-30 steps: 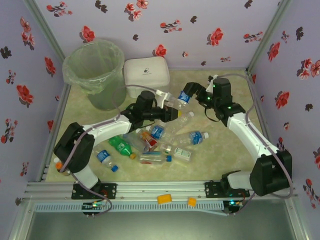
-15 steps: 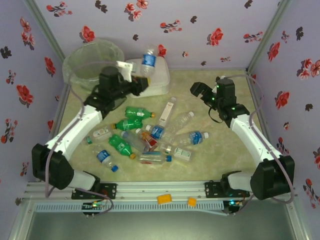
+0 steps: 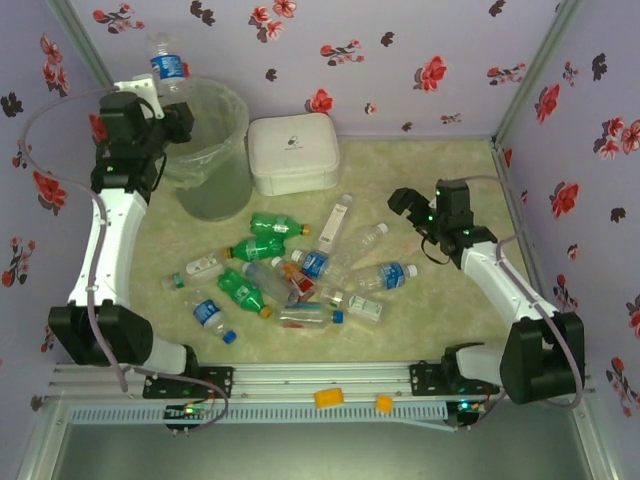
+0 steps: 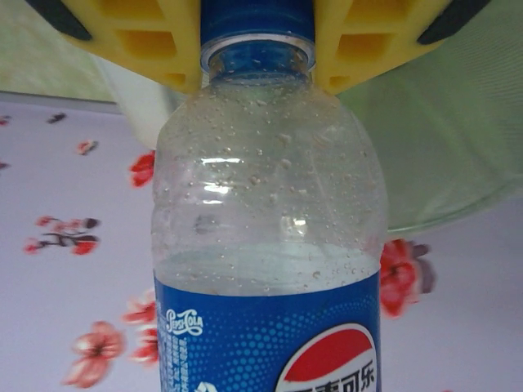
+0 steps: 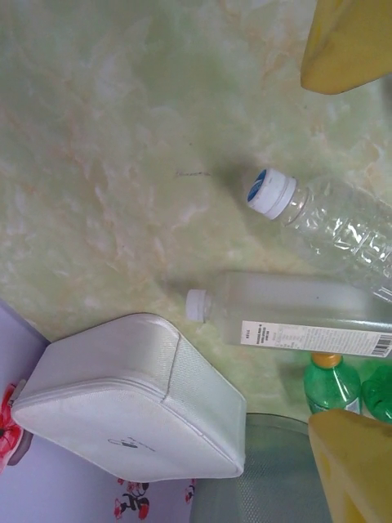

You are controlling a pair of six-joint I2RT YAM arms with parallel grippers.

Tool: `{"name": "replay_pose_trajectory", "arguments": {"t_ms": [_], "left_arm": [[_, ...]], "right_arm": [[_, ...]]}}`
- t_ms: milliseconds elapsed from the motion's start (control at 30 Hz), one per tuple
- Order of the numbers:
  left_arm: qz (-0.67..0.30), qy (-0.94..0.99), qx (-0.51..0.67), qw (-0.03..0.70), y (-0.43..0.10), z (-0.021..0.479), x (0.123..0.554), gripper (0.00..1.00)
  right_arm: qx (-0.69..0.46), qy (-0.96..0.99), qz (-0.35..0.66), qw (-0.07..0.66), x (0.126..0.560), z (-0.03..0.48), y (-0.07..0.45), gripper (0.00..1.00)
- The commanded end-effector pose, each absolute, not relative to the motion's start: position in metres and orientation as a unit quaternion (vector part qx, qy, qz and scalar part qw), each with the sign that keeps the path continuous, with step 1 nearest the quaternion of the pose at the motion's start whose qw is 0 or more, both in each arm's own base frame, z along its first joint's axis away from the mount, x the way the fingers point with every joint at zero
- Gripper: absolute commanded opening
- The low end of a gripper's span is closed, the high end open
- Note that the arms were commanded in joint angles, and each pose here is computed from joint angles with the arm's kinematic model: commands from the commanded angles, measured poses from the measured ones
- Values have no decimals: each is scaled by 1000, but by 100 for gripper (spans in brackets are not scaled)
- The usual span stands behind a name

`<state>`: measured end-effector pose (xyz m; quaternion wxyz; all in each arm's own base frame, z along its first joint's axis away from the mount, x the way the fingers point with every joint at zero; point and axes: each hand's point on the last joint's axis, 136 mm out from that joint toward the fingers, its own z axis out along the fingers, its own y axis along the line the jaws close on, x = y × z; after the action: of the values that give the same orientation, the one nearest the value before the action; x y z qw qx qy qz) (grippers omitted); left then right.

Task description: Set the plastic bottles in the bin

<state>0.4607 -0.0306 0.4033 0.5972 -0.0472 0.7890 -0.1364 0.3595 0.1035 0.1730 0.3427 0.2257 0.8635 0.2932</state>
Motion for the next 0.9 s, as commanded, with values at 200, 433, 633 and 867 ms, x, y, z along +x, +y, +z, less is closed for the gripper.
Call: {"name": "replay_pose_trajectory", "arguments": {"t_ms": [200, 433, 633, 867], "left_arm": [[-113, 849, -76, 510, -9, 341, 480, 0], [-113, 876, -86, 461, -9, 315, 485, 32], [-125, 854, -97, 495, -9, 345, 481, 100], [-169, 808, -94, 557, -21, 393, 465, 100]], "right_arm": [[222, 846, 333, 353, 352, 187, 104, 100], [227, 859, 287, 358, 342, 187, 90, 100], [189, 858, 317, 357, 343, 204, 104, 100], [192, 871, 285, 352, 340, 200, 102, 100]]}}
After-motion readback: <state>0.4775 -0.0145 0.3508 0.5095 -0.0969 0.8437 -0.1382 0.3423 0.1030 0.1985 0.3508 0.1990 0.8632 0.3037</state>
